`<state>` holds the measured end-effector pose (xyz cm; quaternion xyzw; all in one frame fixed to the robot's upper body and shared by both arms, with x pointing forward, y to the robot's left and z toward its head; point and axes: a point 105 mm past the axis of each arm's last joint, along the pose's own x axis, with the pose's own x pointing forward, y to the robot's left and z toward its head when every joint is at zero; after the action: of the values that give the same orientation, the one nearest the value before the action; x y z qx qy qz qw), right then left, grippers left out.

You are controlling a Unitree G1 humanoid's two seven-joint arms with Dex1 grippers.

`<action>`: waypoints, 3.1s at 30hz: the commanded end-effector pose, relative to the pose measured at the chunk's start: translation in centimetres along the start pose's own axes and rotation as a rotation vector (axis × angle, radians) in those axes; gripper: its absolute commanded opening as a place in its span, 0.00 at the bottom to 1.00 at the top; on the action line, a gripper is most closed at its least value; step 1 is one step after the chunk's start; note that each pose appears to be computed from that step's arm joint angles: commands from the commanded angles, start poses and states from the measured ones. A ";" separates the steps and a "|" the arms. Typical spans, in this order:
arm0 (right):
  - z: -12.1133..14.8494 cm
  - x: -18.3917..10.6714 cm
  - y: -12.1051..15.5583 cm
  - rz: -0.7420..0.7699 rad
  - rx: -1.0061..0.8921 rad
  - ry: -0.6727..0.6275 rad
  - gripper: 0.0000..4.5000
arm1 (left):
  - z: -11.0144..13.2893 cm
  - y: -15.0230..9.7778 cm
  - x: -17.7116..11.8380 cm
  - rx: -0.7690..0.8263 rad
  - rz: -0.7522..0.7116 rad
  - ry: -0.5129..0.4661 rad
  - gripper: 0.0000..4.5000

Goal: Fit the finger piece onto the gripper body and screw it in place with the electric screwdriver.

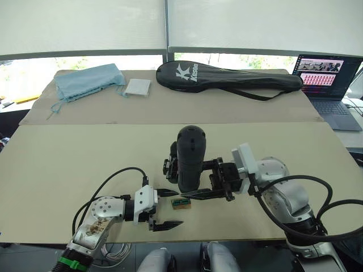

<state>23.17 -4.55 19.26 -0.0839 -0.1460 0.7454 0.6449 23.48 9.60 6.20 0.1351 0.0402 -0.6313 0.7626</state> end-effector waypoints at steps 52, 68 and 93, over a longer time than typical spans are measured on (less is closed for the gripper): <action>0.7 0.1 -0.3 0.009 -0.080 -0.009 0.43 | -1.7 0.0 0.0 -0.027 0.018 0.020 1.00; 0.5 0.2 -0.1 0.024 -0.050 -0.003 0.43 | -1.8 -0.2 0.0 -0.029 0.013 0.024 1.00; 0.3 0.3 0.1 0.025 -0.038 -0.002 0.43 | -1.6 -0.3 0.1 -0.032 0.017 0.020 1.00</action>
<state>23.78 -4.55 18.45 -0.0931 -0.1306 0.7446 0.6480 23.84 9.79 5.94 0.1321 0.0278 -0.6241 0.7696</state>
